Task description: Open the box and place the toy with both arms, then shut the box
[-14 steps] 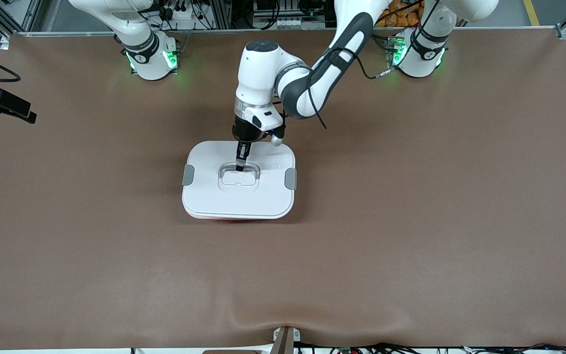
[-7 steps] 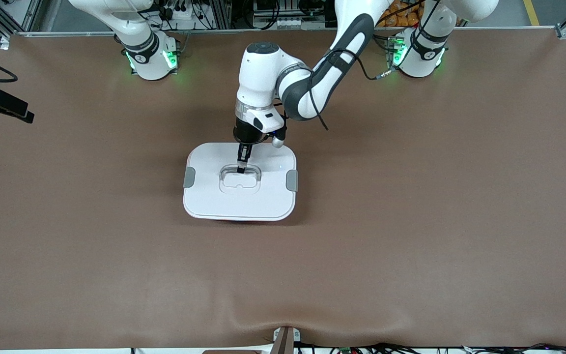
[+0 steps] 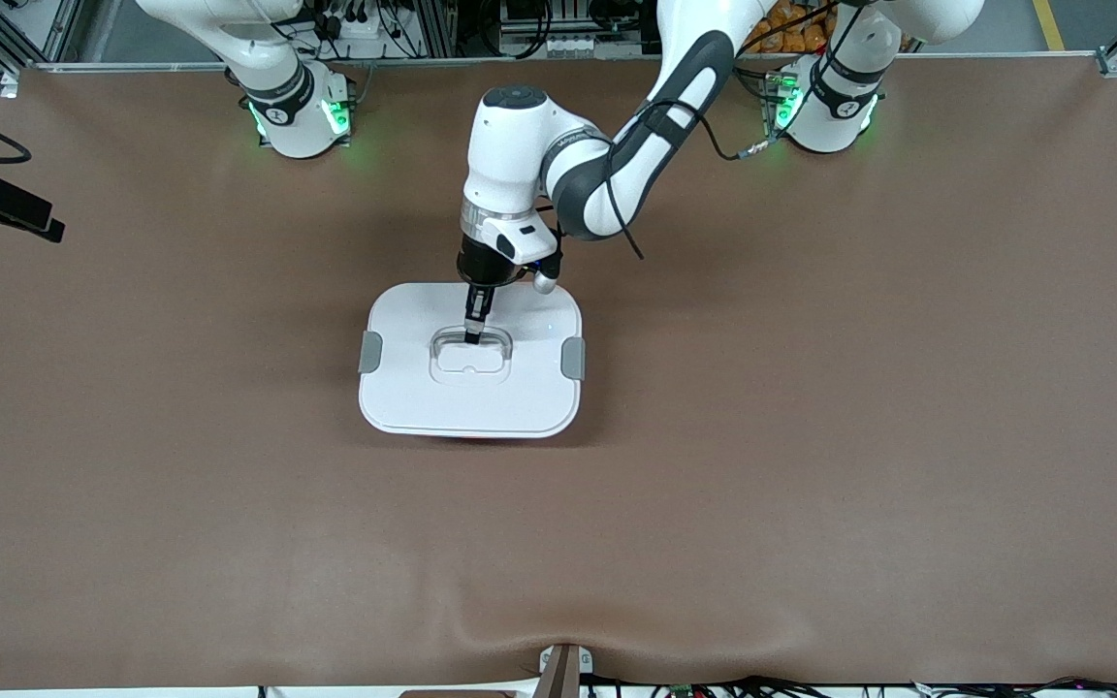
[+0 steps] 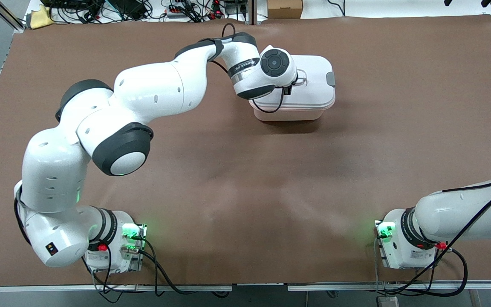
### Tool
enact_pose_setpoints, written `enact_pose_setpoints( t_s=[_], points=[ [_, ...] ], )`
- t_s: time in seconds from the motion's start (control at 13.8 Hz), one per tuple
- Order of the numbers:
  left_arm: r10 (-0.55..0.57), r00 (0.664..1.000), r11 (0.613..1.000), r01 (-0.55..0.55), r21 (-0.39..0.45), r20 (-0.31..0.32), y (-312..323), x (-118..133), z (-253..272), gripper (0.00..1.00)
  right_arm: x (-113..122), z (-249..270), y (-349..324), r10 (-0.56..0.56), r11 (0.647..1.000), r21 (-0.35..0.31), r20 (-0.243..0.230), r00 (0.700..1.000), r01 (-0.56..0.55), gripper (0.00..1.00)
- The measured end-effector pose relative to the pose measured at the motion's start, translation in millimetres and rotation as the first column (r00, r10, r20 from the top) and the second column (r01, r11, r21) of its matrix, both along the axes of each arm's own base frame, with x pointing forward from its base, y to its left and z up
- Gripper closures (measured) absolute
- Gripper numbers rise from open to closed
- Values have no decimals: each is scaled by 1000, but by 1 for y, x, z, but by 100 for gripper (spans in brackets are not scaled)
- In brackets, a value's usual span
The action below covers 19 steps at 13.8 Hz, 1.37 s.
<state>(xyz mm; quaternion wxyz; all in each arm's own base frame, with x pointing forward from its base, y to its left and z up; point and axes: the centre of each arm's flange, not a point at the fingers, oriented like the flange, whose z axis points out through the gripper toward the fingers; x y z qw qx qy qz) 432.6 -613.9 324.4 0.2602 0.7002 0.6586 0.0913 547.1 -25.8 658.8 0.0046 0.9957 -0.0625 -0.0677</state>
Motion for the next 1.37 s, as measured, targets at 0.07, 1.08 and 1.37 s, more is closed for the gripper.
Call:
enact_pose_setpoints(
  t_s=[0.07, 1.08, 1.37],
  points=[
    [2, 1000, 1000, -2, 0, -1, 0, -1, 0, 93, 0, 0, 0, 0, 1000, 0, 0, 1000, 0, 0],
    [25, 999, 999, -24, 37, -22, -6, -12, -6, 67, -1, -1, 0, 0, 1000, 1, -9, 1000, 0, 0],
    [36, 999, 999, -36, 39, -19, -5, -8, -2, 25, -2, -1, 0, 0, 1000, 1, -13, 1000, 0, 0]
  ],
)
